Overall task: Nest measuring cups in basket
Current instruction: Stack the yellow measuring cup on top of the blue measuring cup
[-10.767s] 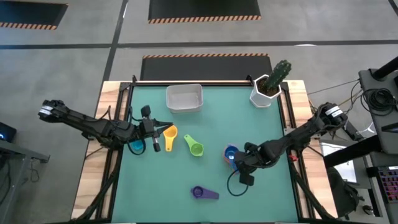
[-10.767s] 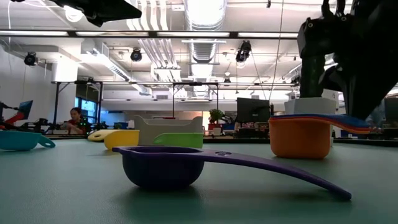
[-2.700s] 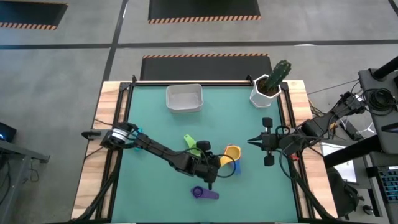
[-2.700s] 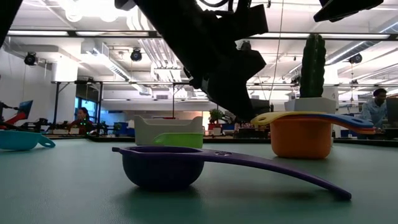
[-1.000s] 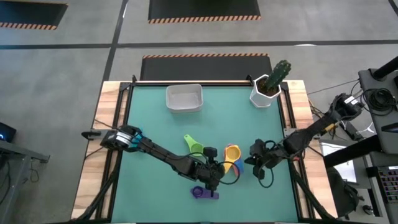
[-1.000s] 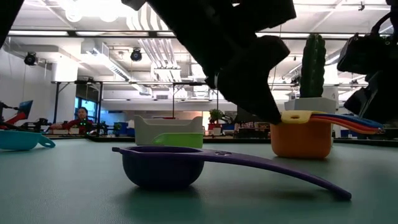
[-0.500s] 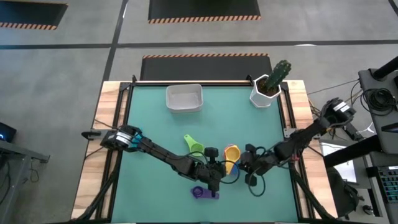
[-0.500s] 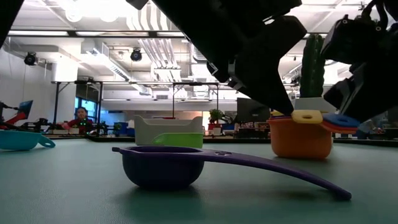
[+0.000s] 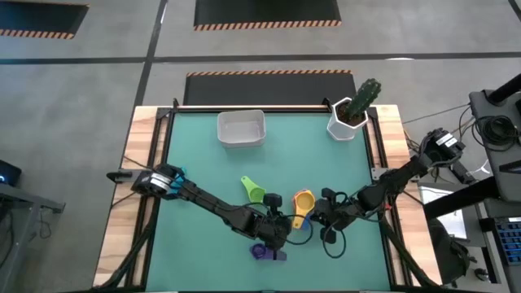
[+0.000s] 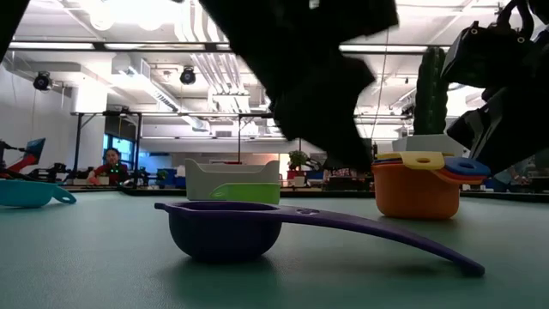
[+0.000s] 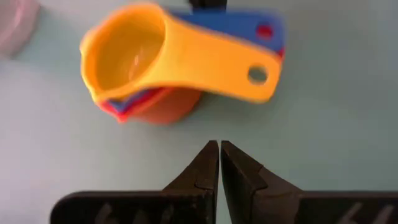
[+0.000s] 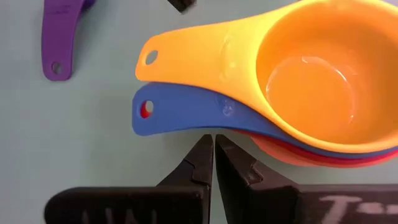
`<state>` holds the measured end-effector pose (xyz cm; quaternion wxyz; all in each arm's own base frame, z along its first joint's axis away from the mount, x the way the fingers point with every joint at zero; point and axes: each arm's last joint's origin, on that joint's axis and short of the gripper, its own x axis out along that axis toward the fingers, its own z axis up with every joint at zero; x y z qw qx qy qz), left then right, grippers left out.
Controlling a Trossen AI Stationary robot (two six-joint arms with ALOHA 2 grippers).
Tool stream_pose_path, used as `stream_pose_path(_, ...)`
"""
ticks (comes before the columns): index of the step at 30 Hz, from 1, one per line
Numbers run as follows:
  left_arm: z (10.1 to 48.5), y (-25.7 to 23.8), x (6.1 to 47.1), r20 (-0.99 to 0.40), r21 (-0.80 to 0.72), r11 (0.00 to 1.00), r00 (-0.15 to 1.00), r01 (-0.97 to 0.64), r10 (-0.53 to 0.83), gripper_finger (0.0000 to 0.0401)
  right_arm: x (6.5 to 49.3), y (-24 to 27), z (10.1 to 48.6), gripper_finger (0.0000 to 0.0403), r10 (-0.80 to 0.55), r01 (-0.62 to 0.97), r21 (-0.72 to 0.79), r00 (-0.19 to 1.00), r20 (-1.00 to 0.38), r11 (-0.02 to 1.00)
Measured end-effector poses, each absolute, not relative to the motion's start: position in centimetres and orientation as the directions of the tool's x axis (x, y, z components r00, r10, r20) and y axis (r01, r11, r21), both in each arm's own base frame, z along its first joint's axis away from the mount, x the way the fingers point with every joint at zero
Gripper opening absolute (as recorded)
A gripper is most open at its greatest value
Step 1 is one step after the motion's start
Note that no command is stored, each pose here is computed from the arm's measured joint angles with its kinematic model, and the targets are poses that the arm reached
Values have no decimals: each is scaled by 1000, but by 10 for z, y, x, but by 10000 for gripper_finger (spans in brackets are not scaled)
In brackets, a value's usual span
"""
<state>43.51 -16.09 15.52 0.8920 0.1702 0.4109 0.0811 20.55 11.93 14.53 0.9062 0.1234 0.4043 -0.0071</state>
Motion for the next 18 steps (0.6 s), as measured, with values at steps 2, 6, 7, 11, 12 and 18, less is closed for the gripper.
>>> stream_pose_path(2, 149, -161, 438, -700, 361, 932, 656, -16, 282, 0, 205, 119, 145, 9, 87, 113, 217, 673, -735, 970)
stream_pose_path(6, 143, -164, 444, -687, 332, 943, 681, -19, 256, 0, 205, 119, 145, 9, 86, 113, 216, 671, -737, 970)
stream_pose_path(7, 143, -164, 445, -686, 329, 944, 683, -17, 251, 0, 205, 119, 145, 9, 84, 114, 214, 669, -738, 970)
stream_pose_path(11, 144, -165, 446, -675, 322, 947, 695, -23, 246, 0, 205, 119, 145, 9, 85, 114, 215, 670, -738, 970)
stream_pose_path(12, 145, -165, 447, -671, 319, 948, 700, -25, 244, 0, 205, 119, 145, 9, 85, 113, 215, 671, -737, 970)
stream_pose_path(18, 151, -167, 451, -646, 290, 956, 729, -38, 225, 0, 205, 119, 145, 9, 86, 113, 217, 672, -735, 970)
